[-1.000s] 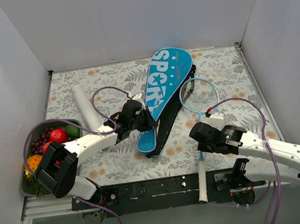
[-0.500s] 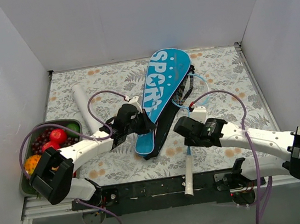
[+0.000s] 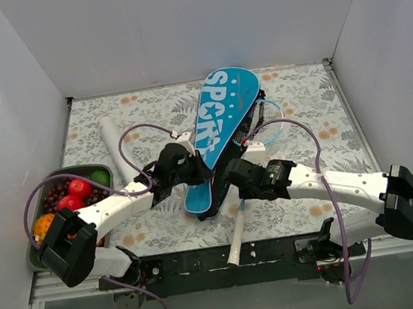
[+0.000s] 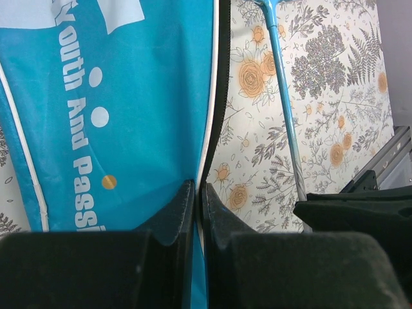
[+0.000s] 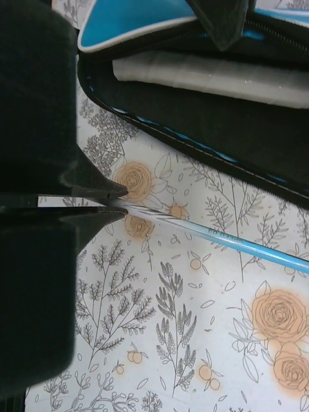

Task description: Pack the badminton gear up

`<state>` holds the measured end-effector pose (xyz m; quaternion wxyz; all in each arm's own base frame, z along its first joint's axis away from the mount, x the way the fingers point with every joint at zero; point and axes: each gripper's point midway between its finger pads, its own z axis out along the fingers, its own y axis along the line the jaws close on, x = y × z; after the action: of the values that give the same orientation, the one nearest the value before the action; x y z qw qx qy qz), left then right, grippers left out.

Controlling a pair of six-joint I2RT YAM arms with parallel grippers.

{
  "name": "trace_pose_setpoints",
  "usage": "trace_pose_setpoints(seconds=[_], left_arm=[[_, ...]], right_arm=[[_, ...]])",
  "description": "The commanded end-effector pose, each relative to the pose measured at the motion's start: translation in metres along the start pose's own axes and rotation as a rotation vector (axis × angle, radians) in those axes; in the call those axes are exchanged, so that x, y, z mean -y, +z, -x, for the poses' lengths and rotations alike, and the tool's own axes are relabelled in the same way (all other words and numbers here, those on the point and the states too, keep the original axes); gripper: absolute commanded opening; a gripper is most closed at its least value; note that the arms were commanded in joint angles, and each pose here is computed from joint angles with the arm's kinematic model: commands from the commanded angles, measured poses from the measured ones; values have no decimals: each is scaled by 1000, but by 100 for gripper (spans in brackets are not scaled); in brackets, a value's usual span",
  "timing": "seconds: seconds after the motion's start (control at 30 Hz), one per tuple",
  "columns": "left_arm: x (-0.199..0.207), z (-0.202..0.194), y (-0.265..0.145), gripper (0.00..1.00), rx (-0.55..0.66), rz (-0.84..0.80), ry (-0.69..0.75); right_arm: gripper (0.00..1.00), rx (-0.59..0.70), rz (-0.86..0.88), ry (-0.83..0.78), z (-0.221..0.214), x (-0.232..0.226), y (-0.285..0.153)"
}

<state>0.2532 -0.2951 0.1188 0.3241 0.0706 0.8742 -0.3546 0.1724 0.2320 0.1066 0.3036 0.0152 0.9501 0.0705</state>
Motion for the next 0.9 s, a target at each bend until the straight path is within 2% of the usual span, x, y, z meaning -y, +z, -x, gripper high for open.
trace_pose_setpoints(seconds=[0.0,0.43,0.63,0.87], left_arm=[[30,33,-20,0,82,-80,47],[56,75,-48,0,246,-137,108],[59,75,-47,0,245,-146,106],[65,66,-46,0,220,-167,104]], right_arm=[[1,115,155,4,32,-45,-25],[1,140,181,23,23,-24,-40],[1,172,183,44,26,-9,-48],[1,253,101,65,32,0,-25]])
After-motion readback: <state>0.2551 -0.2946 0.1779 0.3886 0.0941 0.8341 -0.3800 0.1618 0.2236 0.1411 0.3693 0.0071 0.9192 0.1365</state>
